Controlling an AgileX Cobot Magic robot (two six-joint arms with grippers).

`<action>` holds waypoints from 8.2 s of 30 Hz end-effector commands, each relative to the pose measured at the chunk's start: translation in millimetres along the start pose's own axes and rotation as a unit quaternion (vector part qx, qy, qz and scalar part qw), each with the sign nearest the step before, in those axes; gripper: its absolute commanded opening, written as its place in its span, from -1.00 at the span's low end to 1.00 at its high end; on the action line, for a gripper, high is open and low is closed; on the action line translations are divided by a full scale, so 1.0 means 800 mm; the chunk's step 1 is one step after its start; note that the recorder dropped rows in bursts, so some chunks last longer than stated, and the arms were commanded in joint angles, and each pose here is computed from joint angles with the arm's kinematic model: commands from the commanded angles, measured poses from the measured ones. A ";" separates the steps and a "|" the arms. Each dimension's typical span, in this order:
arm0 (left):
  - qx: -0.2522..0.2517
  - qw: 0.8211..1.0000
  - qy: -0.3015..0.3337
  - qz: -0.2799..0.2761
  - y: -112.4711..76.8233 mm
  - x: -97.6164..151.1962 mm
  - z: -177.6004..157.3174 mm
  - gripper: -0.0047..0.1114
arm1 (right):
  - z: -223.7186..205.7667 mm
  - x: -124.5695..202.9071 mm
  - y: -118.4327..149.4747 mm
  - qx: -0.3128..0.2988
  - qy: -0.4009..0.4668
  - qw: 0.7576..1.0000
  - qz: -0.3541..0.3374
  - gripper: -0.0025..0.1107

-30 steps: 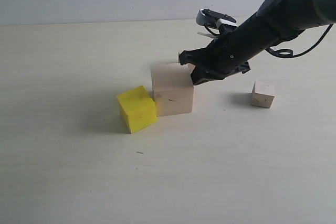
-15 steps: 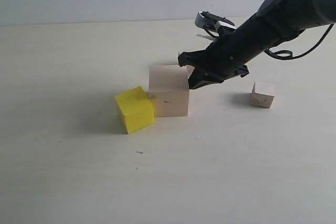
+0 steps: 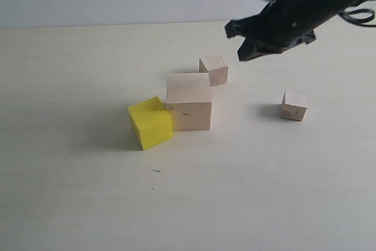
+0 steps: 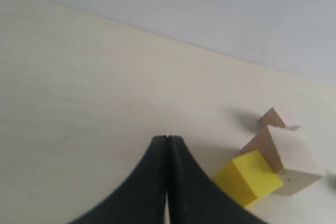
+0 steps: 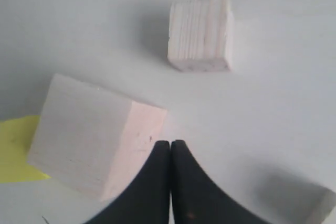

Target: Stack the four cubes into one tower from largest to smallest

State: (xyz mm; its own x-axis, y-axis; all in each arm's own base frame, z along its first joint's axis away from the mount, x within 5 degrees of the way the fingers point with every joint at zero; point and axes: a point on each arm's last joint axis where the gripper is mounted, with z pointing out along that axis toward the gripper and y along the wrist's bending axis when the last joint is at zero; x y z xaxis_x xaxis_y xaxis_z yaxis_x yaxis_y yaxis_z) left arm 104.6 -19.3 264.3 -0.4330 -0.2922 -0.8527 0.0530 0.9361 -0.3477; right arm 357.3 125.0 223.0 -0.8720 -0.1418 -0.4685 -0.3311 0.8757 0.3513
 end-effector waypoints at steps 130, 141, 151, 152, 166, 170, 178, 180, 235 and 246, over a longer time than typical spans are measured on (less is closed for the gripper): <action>0.291 0.615 0.344 0.647 -0.282 -0.070 0.311 -0.92 | -0.259 0.168 0.074 0.045 -0.179 0.980 -0.075 -0.96; 0.296 0.570 0.375 0.669 -0.290 -0.022 0.335 -0.92 | -0.259 0.168 0.074 0.045 -0.179 0.980 -0.075 -0.96; 0.312 0.598 0.367 0.641 -0.307 -0.014 0.361 -0.92 | -0.259 0.168 0.074 0.044 -0.181 0.980 -0.074 -0.96; 0.312 0.598 0.368 0.640 -0.307 -0.013 0.362 -0.92 | -0.259 0.168 0.074 0.044 -0.182 0.980 -0.074 -0.96; 0.309 0.593 0.391 0.632 -0.297 0.001 0.365 -0.13 | -0.259 0.168 0.074 0.043 -0.179 0.980 -0.074 -0.96; 0.310 0.591 0.397 0.631 -0.294 0.005 0.366 0.07 | -0.259 0.168 0.074 0.043 -0.179 0.980 -0.074 -0.96; 0.301 0.607 0.403 0.615 -0.295 0.004 0.365 0.42 | -0.259 0.168 0.074 0.043 -0.179 0.980 -0.074 -0.96; 0.297 0.613 0.406 0.610 -0.295 0.004 0.365 0.57 | -0.259 0.168 0.074 0.043 -0.179 0.980 -0.074 -0.96; 0.326 0.632 0.476 0.517 -0.280 0.032 0.318 -0.92 | -0.259 0.167 0.072 0.055 -0.182 0.978 -0.082 -0.96; 0.315 0.622 0.477 0.534 -0.275 0.039 0.327 -0.92 | -0.258 0.167 0.071 0.056 -0.181 0.978 -0.081 -0.96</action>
State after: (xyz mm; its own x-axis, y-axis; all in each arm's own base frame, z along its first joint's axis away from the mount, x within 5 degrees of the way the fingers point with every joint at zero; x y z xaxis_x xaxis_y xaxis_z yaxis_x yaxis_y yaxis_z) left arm 315.9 -283.2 212.8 -0.1808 0.9611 -0.2088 0.9789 0.1553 -0.1326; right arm 147.4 61.0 348.2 -0.6268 -0.1275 -0.7687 -0.3966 0.9014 0.1739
